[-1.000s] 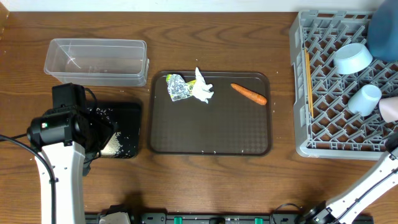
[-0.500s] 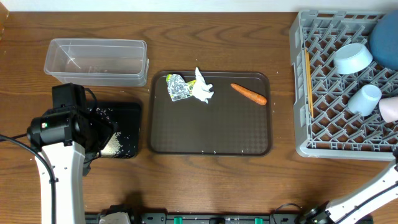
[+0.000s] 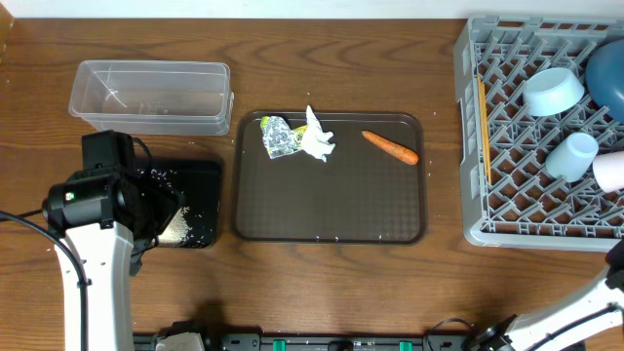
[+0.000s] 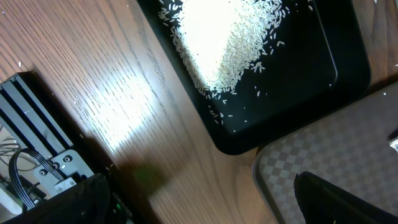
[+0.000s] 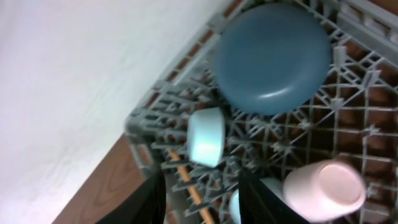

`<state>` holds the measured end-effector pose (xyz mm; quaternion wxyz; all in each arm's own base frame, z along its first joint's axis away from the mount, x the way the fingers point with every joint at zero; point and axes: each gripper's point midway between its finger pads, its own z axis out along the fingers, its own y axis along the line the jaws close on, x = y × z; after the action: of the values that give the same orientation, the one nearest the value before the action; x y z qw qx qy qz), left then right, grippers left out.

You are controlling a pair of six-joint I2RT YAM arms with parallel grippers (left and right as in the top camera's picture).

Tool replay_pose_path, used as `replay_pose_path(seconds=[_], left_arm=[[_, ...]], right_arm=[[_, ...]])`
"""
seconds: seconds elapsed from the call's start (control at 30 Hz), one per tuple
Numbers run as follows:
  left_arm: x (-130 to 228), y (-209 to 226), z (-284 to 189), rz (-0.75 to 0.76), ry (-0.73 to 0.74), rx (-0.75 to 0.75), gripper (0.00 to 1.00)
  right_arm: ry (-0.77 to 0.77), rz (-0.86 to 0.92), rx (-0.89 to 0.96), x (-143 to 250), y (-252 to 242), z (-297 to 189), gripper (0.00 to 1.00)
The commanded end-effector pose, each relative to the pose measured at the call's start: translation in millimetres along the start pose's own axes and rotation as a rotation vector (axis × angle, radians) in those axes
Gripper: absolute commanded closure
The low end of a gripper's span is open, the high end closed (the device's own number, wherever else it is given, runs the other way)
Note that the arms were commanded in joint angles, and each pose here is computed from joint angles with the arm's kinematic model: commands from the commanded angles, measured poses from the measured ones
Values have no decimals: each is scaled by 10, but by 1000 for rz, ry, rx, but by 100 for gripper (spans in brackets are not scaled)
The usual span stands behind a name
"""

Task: Sort waste into correct bins and load items into the dishwasher rack
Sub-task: 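Release the bowl and raise the right gripper above the rack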

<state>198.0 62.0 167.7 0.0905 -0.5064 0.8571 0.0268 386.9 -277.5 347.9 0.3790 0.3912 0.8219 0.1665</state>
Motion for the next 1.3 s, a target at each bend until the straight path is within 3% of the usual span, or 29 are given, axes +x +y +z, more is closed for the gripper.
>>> replay_pose_path(seconds=[0.0,0.13,0.27,0.3,0.4,0.57,0.93,1.17,1.27], left_arm=[[-43,3,-37,7,-16,0,2],[-43,3,-37,7,-16,0,2],[-43,3,-37,7,-16,0,2],[-43,3,-37,7,-16,0,2],[-43,3,-37,7,-16,0,2],[-43,3,-37,7,-16,0,2],[-43,3,-37,7,-16,0,2],[-43,3,-37,7,-16,0,2],[-43,3,-37,7,-16,0,2]], right_arm=[[-26,-64,-51,245,566,-438,62],[84,-113,-94,813,1026,-656,60],[220,-203,-153,1408,1467,-749,39],[241,-268,-181,1526,1594,-747,1],[298,-432,-249,1846,1892,-729,1],[408,-558,-271,2370,2175,-645,1],[678,-763,-213,3486,2266,-364,1],[684,-826,-252,3747,2411,-211,1],[625,-827,-156,3692,2333,-20,1]])
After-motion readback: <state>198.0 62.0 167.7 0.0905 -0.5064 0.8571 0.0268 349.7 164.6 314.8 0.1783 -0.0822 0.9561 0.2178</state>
